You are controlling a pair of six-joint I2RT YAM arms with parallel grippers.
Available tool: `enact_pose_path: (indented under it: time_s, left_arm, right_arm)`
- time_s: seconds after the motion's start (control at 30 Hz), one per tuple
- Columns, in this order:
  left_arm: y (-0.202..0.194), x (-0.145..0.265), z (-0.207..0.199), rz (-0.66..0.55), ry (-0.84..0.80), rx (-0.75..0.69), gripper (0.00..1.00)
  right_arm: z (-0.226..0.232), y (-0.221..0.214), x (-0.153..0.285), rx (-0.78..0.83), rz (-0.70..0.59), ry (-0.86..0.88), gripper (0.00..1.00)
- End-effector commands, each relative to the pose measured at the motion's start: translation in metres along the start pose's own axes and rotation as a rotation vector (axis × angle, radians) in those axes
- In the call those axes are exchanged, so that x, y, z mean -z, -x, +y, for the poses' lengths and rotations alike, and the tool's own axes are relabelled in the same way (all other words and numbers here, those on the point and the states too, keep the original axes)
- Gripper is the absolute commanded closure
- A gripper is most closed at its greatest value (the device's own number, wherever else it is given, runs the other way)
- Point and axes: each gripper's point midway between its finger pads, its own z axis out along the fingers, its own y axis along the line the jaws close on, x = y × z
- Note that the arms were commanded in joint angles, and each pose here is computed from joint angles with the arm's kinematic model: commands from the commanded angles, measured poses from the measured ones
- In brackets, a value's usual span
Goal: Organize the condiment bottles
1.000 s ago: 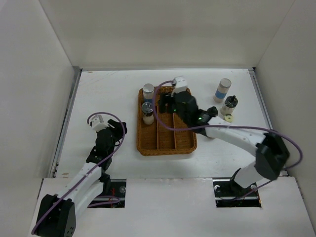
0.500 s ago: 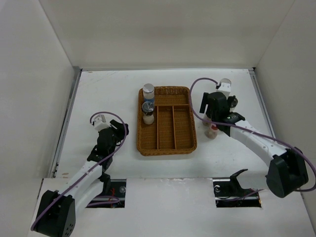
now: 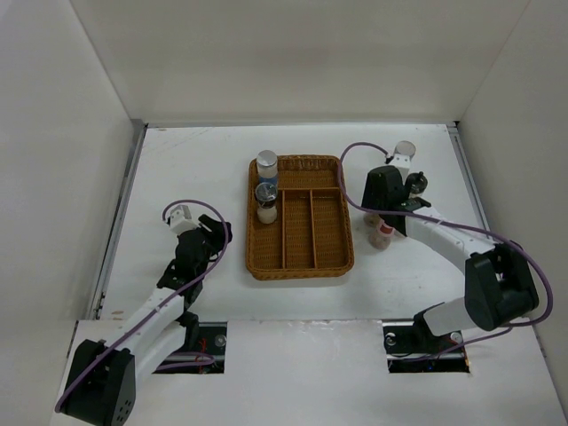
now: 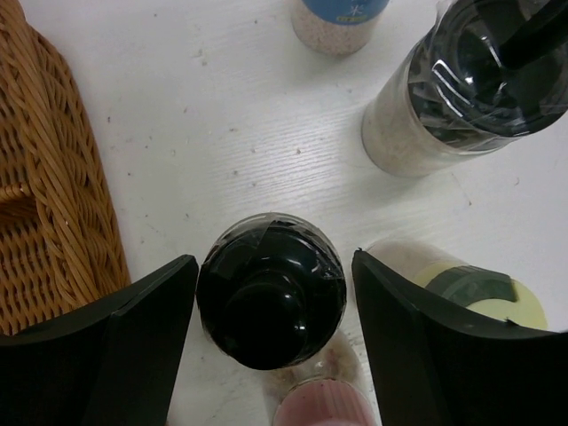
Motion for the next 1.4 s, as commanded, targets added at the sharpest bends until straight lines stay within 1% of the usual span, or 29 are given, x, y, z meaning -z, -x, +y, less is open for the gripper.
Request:
enact_pose_path:
  time_s: [0.0,0.03,0.1,0.17,0.3,0.4,0.47,0.53,0.63,0.8,0.9,1.03,1.17,1.37]
  left_arm:
    - [0.018,-0.002,-0.023,-0.039,-0.054,0.01,0.48]
    - [0.018,-0.003,-0.022,-0.037,-0.053,0.011,0.48]
    - [0.018,-0.003,-0.023,-0.037,-0.054,0.011,0.48]
    - [0.017,-0.003,-0.023,-0.036,-0.053,0.009,0.48]
    - [0.018,-0.004,-0.023,-0.038,-0.051,0.013,0.48]
    - [0.018,-0.004,-0.025,-0.036,-0.055,0.014,0.48]
    - [0.019,-0.004,-0.027,-0.038,-0.06,0.014,0.48]
    - [0.02,-0.003,-0.028,-0.04,-0.062,0.016,0.48]
    - [0.021,-0.001,-0.028,-0.046,-0.064,0.021,0.49]
    - [0.019,0.0,-0.027,-0.028,-0.061,0.061,0.49]
    - [0.019,0.0,-0.026,-0.03,-0.059,0.063,0.49]
    - [0.021,0.0,-0.024,-0.034,-0.053,0.074,0.49]
    - [0.02,0.001,-0.021,-0.035,-0.048,0.077,0.49]
    - [0.018,0.0,-0.016,-0.031,-0.034,0.07,0.49]
  right_arm:
    - [0.01,0.019,0.0,-0.052,-0.047,0.036,0.26]
    - [0.011,0.019,0.0,-0.053,-0.047,0.04,0.28]
    - [0.013,0.021,0.0,-0.06,-0.048,0.046,0.35]
    - [0.012,0.032,0.005,-0.087,-0.084,0.047,0.43]
    - [0.013,0.074,0.025,-0.151,-0.228,0.079,0.47]
    - [0.014,0.116,0.05,-0.187,-0.352,0.11,0.47]
    - [0.027,0.134,0.07,-0.188,-0.407,0.168,0.47]
    - [0.047,0.14,0.087,-0.168,-0.427,0.229,0.47]
    - [0.089,0.129,0.112,-0.132,-0.407,0.362,0.47]
    - [0.171,0.086,0.161,-0.094,-0.308,0.644,0.47]
    - [0.208,0.071,0.19,-0.064,-0.281,0.763,0.47]
    - [0.242,0.061,0.207,-0.036,-0.266,0.844,0.47]
    - [0.267,0.044,0.204,0.002,-0.232,0.865,0.47]
    - [0.293,0.016,0.193,0.052,-0.19,0.867,0.47]
